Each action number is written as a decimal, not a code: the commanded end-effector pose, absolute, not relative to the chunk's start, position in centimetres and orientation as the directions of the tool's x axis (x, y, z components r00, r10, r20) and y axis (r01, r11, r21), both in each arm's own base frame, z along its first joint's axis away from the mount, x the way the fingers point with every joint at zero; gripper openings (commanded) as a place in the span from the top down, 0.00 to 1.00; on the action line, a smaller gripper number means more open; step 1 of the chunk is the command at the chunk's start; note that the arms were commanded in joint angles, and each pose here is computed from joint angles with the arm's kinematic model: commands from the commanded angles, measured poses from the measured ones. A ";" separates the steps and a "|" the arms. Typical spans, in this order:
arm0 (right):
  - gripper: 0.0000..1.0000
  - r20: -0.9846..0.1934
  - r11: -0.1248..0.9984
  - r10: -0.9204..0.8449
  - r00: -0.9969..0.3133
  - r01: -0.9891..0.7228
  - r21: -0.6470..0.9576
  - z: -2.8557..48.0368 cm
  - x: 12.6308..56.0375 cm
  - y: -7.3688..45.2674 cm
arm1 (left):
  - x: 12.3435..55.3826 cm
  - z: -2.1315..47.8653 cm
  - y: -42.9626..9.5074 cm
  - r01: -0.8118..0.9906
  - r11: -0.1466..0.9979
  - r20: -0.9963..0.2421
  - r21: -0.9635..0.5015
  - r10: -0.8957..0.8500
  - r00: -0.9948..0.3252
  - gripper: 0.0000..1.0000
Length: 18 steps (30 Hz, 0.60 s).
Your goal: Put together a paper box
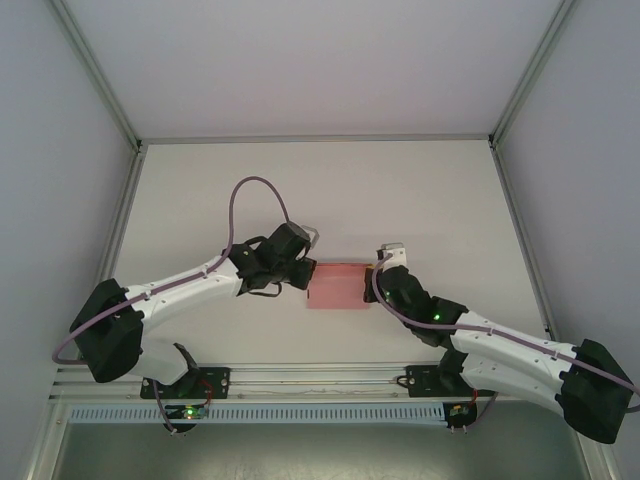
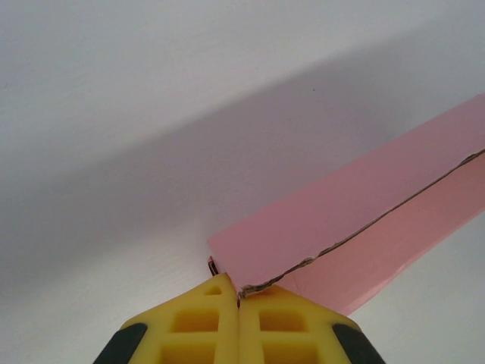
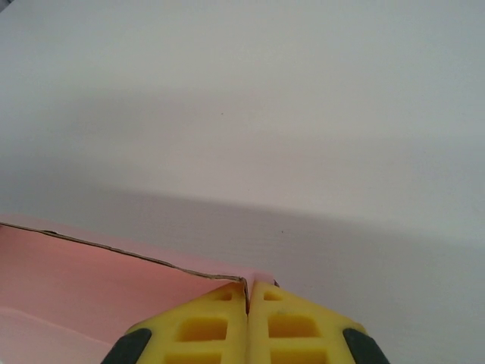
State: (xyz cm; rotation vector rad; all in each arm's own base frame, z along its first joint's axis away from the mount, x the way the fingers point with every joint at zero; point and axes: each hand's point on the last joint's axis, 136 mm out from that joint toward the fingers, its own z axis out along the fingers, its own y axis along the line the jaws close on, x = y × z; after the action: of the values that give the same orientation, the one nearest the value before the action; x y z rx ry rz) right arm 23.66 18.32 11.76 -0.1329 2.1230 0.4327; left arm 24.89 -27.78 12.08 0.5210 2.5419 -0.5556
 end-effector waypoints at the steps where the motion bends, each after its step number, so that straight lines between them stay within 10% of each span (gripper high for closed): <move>1: 1.00 -0.864 0.901 0.001 -0.504 -0.373 0.219 12.7 23.4 20.4 | 24.7 14.0 -30.4 0.558 0.775 -0.612 -0.296 0.295 -0.734 1.00; 18: 1.00 -0.929 0.903 0.010 -0.369 -0.396 0.167 14.3 25.3 21.6 | 26.3 15.7 -31.2 0.618 0.753 -0.762 -0.224 0.260 -0.593 1.00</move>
State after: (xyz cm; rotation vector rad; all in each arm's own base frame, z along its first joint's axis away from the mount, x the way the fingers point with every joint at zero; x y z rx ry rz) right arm 25.92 18.72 13.04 -0.2255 1.9776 0.2776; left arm 26.62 -27.23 13.32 0.5704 2.3821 -0.4454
